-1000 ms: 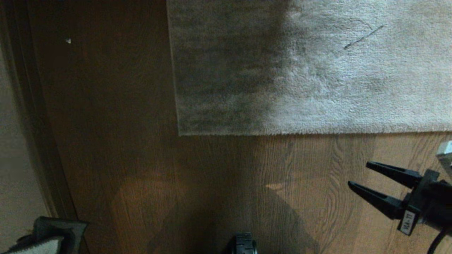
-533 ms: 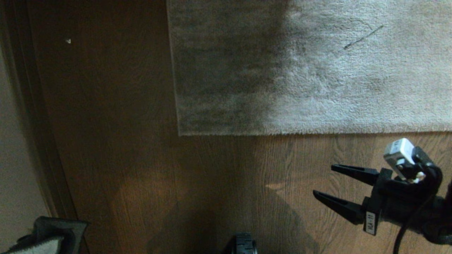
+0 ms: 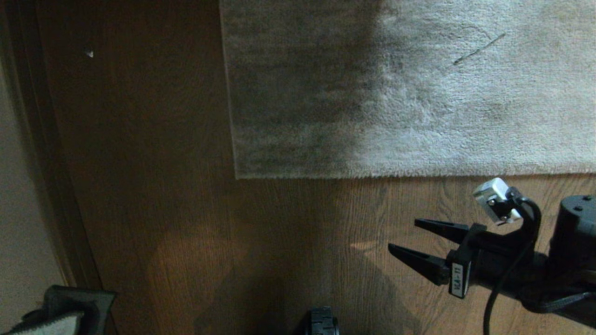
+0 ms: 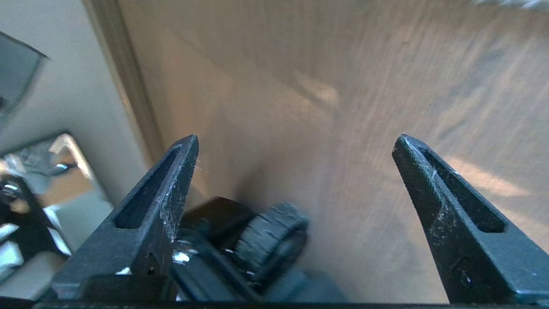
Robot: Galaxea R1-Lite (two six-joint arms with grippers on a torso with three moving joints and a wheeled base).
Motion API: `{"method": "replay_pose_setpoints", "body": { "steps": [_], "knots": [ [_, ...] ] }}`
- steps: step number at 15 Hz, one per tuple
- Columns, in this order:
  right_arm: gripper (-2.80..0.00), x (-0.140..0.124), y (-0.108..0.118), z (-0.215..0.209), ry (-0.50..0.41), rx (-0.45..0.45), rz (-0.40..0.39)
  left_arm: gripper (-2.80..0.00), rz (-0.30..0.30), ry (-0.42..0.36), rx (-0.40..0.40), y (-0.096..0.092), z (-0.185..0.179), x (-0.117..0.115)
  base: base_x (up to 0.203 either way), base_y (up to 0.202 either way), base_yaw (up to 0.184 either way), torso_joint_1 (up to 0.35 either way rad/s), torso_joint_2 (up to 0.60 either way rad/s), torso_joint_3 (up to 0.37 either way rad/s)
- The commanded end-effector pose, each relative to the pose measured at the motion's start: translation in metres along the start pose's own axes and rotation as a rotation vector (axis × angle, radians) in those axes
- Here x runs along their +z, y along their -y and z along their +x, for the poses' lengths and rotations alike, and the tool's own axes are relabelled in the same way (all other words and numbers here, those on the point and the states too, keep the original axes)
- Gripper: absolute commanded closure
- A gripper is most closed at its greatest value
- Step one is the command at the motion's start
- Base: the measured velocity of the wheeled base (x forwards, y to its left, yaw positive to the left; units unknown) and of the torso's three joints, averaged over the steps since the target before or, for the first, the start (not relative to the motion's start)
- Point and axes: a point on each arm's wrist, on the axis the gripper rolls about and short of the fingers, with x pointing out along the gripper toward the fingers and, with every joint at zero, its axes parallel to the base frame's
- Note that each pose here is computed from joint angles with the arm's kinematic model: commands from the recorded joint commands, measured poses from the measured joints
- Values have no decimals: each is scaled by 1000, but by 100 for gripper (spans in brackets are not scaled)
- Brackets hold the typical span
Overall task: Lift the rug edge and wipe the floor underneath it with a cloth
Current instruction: Lift up the carpet
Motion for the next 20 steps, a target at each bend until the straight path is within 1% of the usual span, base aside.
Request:
{"method": "replay_pose_setpoints", "body": {
  "steps": [1,3,5,8,10,12,14,16,18,19,20],
  "knots": [
    [-280,-3,-1,8,5,11,46,0,0,1,0,0,0,0,0,0,0,0,0,0],
    [-280,-6,2,14,28,-18,74,0,0,1,0,0,0,0,0,0,0,0,0,0],
    [-280,-9,1,16,61,-33,129,0,0,1,-1,0,0,0,0,0,0,0,0,0],
    [-280,-14,0,21,93,-79,165,0,0,1,0,0,0,0,0,0,0,0,0,0],
    [-280,-11,-5,23,144,-83,215,0,0,1,-1,0,0,0,0,0,0,0,0,0],
    [-280,-13,-6,29,158,-114,225,0,0,1,0,0,0,0,0,0,0,0,0,0],
    [-280,-18,-8,41,199,-152,227,0,0,1,0,0,0,0,0,0,0,0,0,0],
    [-280,-23,-15,54,245,-151,241,0,0,1,0,0,0,0,0,0,0,0,0,0],
    [-280,-27,-26,59,246,-143,260,0,0,1,0,0,0,0,0,0,0,0,0,0],
    [-280,-26,-30,61,253,-132,273,0,0,1,-1,0,0,0,0,0,0,0,0,0],
    [-280,-24,-30,65,269,-142,277,0,0,1,0,0,0,0,0,0,0,0,0,0]
  ]
}}
